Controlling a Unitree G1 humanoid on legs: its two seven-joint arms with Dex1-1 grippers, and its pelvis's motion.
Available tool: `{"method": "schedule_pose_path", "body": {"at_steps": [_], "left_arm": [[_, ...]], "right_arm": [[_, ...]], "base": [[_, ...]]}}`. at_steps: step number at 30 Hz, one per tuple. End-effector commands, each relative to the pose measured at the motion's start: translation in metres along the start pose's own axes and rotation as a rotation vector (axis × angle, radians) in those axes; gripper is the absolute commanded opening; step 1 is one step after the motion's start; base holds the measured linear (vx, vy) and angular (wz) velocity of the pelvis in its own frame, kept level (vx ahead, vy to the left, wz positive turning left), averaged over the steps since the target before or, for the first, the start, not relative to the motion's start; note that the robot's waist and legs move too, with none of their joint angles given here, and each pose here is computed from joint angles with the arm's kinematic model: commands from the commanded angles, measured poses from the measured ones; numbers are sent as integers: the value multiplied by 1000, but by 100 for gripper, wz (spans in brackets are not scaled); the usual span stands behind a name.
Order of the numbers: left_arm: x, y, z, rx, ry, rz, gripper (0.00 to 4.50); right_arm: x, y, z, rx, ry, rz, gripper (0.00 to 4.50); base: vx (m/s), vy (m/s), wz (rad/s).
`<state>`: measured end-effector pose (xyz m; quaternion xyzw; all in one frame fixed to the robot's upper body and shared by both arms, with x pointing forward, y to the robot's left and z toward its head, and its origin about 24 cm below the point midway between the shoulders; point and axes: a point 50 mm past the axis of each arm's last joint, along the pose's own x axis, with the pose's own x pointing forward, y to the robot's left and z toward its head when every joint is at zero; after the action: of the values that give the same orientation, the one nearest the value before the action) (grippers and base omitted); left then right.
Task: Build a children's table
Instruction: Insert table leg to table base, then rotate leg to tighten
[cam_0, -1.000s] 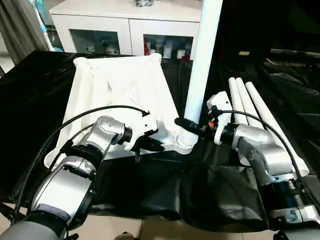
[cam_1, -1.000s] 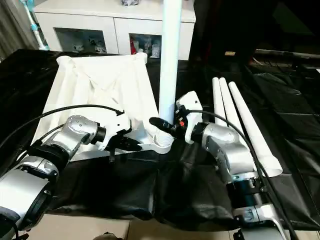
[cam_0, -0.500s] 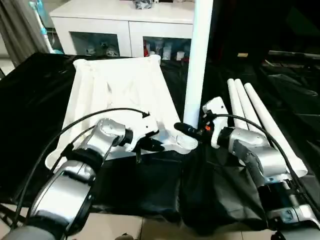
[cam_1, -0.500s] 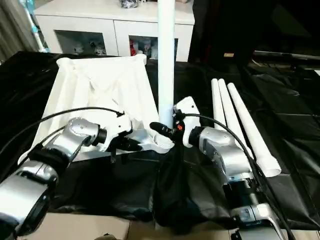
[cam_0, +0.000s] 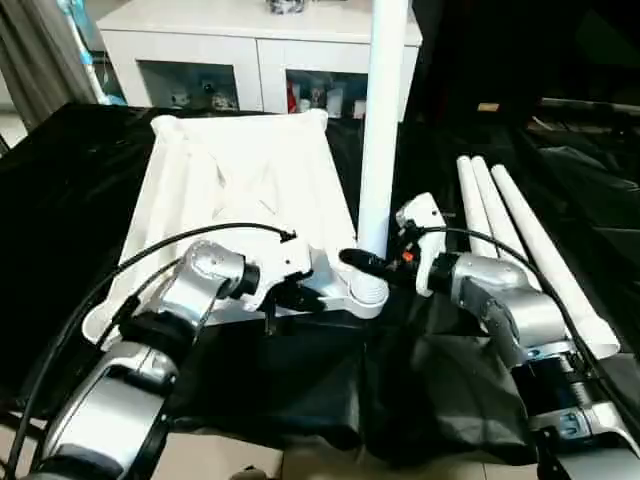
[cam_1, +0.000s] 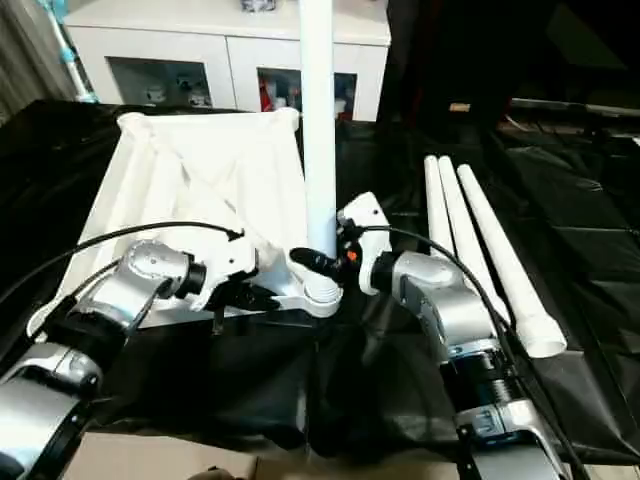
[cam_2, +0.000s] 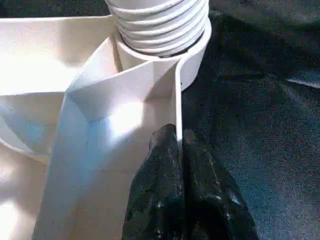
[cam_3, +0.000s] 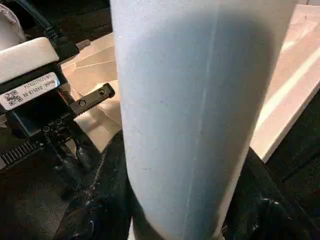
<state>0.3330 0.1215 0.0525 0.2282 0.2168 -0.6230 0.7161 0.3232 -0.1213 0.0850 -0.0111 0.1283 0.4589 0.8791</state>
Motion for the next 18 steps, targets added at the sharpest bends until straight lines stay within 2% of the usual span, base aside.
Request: {"method": "schedule_pose_path", "body": {"at_steps": [1,9,18], "left_arm": [[9,-10,-6,-5,36,-79,0],[8,-9,-6,-14,29,-52,0],[6,-8,-7,-34,18,-20,0]], "right_arm": [[-2,-5,0,3,9,-17,185],[0,-6,-7,45,-14,-35,185],[-5,-5,-28,113,-53,-76,185]], "base": [[0,0,0],[0,0,0],[0,0,0]]}}
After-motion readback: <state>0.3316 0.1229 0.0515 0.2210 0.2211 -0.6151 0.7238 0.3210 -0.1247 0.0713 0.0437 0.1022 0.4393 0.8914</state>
